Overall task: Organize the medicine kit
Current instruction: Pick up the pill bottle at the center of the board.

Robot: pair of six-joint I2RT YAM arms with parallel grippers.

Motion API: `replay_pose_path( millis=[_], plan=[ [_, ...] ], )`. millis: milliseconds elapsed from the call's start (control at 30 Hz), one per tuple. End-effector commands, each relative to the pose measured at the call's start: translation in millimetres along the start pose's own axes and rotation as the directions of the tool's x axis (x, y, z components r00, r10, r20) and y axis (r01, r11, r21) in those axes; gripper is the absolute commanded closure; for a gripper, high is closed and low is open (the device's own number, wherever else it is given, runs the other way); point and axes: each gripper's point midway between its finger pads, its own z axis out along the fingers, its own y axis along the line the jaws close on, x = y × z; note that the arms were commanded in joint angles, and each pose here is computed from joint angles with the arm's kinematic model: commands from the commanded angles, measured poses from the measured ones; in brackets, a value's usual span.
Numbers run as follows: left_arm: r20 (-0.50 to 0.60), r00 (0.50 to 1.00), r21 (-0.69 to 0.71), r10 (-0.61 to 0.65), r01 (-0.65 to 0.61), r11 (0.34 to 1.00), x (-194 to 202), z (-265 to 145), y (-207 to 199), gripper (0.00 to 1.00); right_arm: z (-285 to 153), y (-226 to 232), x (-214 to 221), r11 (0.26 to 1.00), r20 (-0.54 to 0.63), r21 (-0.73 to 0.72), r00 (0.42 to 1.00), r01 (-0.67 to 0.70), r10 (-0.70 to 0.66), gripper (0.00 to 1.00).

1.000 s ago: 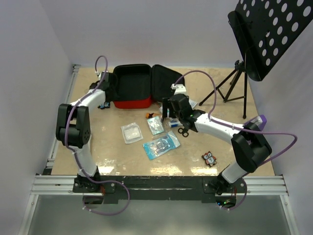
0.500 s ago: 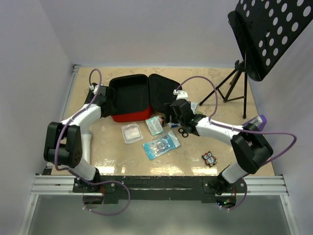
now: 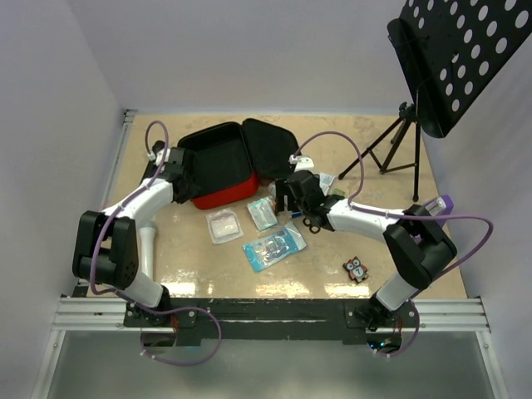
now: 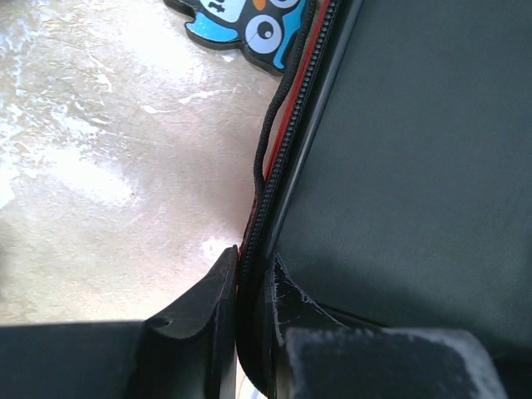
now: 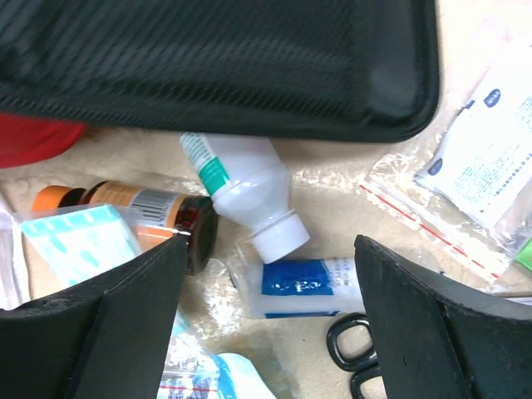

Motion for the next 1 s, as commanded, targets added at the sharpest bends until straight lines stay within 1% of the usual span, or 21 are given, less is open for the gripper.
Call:
replay_pose_path(
  millis=[0, 200, 367, 567, 667, 700, 733, 767, 967],
  plan=[
    [0.058, 0.993, 0.15, -0.106, 0.096, 0.984, -31.1, -14.5, -53.8, 0.98, -2.3, 10.9, -13.3, 0.999, 0.046, -0.036, 0.999, -0.008, 0.01, 0.15],
    [0.057, 0.995, 0.136, -0.087, 0.078, 0.988, -23.1, -11.8, -58.4, 0.98, 19.4, 11.3, -9.9, 1.0, 0.029, 0.007, 0.999, 0.016, -0.016, 0.17],
    [0.081, 0.994, 0.114, -0.074, 0.065, 0.991, -26.5, -13.3, -52.8, 0.98, 32.9, 17.0, -7.2, 0.999, 0.014, 0.002, 0.999, 0.033, -0.033, 0.27],
    [0.11, 0.992, 0.094, -0.057, 0.047, 0.994, -32.4, -15.3, -48.5, 0.98, 42.6, 15.7, 4.8, 0.999, -0.022, 0.013, 0.998, 0.053, -0.053, 0.35],
    [0.124, 0.991, 0.074, -0.044, 0.035, 0.997, -35.0, -14.8, -45.2, 0.98, 43.1, 13.9, 9.1, 0.999, -0.027, 0.017, 0.998, 0.049, -0.049, 0.42],
    [0.129, 0.991, 0.067, -0.039, 0.03, 0.997, -36.1, -14.7, -44.2, 0.98, 43.4, 12.4, 9.7, 0.999, -0.027, 0.021, 0.999, 0.047, -0.047, 0.47],
    [0.132, 0.991, 0.062, -0.035, 0.027, 0.998, -37.1, -14.6, -43.5, 0.98, 42.9, 11.9, 10.8, 0.999, -0.027, 0.023, 0.999, 0.047, -0.047, 0.49],
    [0.135, 0.99, 0.057, -0.033, 0.026, 0.998, -37.9, -15.0, -42.9, 0.98, 41.1, 12.1, 8.7, 0.999, -0.02, 0.022, 0.999, 0.04, -0.04, 0.53],
    [0.139, 0.99, 0.039, -0.026, 0.02, 0.999, -42.5, -17.4, -41.7, 0.93, 22.3, 10.4, -6.6, 1.0, 0.021, 0.012, 0.999, 0.024, -0.024, 0.68]
  ],
)
